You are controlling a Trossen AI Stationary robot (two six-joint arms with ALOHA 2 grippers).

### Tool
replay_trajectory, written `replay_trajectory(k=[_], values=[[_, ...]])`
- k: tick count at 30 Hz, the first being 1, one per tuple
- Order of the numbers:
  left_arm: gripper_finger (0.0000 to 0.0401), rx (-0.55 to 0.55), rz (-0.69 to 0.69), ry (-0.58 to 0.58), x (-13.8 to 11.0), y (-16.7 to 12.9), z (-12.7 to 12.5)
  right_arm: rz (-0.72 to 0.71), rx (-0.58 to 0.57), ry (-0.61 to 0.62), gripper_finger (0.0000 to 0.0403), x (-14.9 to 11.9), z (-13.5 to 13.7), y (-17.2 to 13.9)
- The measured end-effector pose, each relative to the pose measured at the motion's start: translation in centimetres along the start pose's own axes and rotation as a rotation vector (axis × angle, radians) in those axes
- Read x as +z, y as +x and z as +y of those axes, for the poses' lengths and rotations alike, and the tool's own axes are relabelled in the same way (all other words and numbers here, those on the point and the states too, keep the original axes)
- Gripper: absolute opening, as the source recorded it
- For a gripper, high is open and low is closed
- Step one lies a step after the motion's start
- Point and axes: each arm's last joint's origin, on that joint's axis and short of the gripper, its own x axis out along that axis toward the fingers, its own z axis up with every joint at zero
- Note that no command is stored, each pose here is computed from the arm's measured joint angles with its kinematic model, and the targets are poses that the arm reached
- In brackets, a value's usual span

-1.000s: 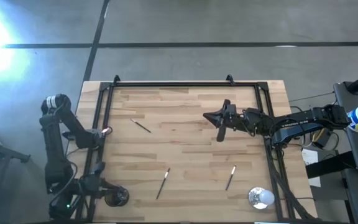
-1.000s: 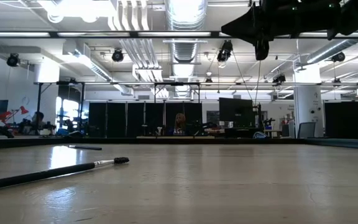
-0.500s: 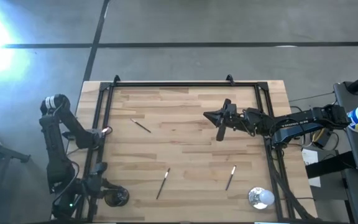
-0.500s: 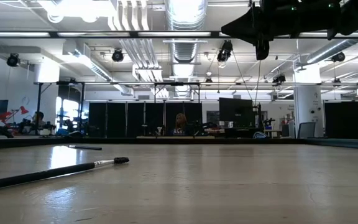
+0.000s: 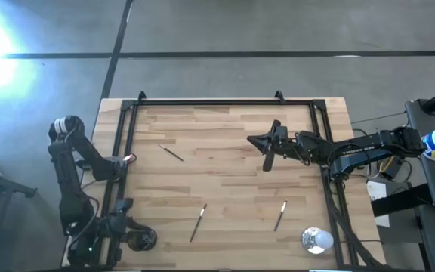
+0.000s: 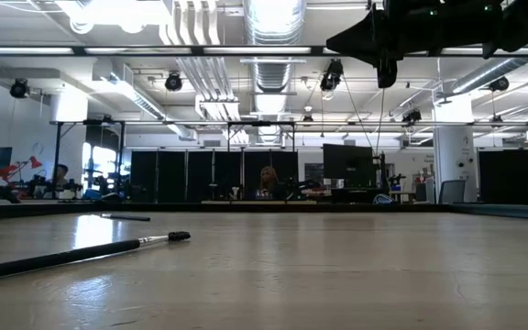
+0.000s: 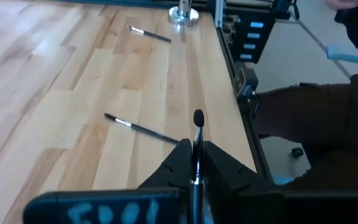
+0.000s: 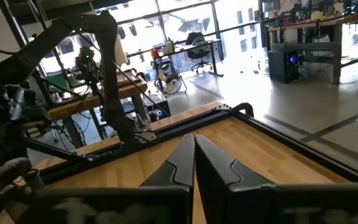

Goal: Pick & Place Makeup Brushes
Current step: Put the black eyeshadow brush into the makeup holder

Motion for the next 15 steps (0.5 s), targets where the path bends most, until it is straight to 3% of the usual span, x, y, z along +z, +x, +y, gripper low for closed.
replay_trajectory(k=[4, 15], values=[[0.0008, -0.002, 0.022, -0.013, -0.30, 0.16, -0.11, 0.000, 0.000, 0.000, 0.0008, 0.00, 0.00, 0.00], [0.0021, -0.006, 0.064, -0.034, -0.82, 0.45, -0.17, -0.001, 0.001, 0.000, 0.0008, 0.01, 0.01, 0.00]])
